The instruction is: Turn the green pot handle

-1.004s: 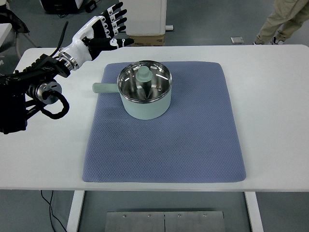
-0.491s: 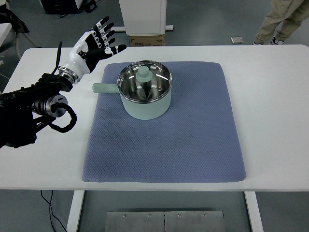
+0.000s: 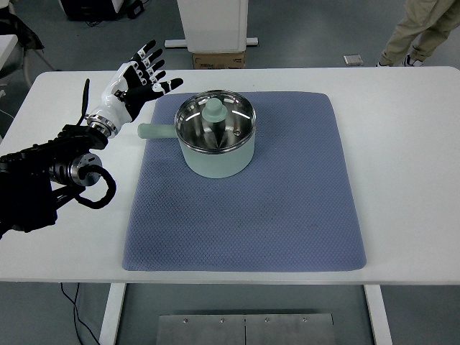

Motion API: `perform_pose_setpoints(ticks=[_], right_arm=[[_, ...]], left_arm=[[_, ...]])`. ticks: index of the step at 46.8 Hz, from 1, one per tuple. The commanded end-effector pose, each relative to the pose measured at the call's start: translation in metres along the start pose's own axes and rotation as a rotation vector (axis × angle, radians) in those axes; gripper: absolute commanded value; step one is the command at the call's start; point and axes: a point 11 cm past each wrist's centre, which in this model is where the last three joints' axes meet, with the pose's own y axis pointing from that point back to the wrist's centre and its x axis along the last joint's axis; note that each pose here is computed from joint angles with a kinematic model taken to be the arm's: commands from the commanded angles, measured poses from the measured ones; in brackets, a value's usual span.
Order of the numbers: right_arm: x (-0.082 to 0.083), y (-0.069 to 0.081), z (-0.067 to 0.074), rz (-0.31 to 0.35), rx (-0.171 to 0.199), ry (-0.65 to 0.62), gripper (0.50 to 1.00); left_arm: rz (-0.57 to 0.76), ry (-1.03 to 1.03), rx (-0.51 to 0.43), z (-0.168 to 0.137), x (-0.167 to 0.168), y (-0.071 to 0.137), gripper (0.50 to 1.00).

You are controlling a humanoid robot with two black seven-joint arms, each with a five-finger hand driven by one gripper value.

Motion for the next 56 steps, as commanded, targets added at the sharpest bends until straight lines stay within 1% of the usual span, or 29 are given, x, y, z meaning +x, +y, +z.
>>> perform_pose_setpoints(ticks=[1,15,24,40,46,56], right_arm=[[0.000,0.000,0.000,0.000,0.000,0.000,1.000],[0.000,0.000,0.000,0.000,0.000,0.000,1.000],[0.000,0.000,0.000,0.000,0.000,0.000,1.000],[0.000,0.000,0.000,0.000,0.000,0.000,1.000],[0.000,0.000,0.000,0.000,0.000,0.000,1.000],[0.000,0.000,0.000,0.000,0.000,0.000,1.000]], left_arm=[[0.008,0.002,-0.004,0.001,0.001,0.000,1.000],[0.029,0.015,-0.010,0.000,0.003,0.001,1.000],[0.058,0.042,-0.035,0.005,0.007,-0.001,1.000],[0.116,0.075,-0.029,-0.004,0.019,0.007,1.000],[0.150,0.080,-0.029,-0.009,0.029,0.011,1.000],[0.172,0.102,-0.031,-0.013,0.033,0.015,1.000]])
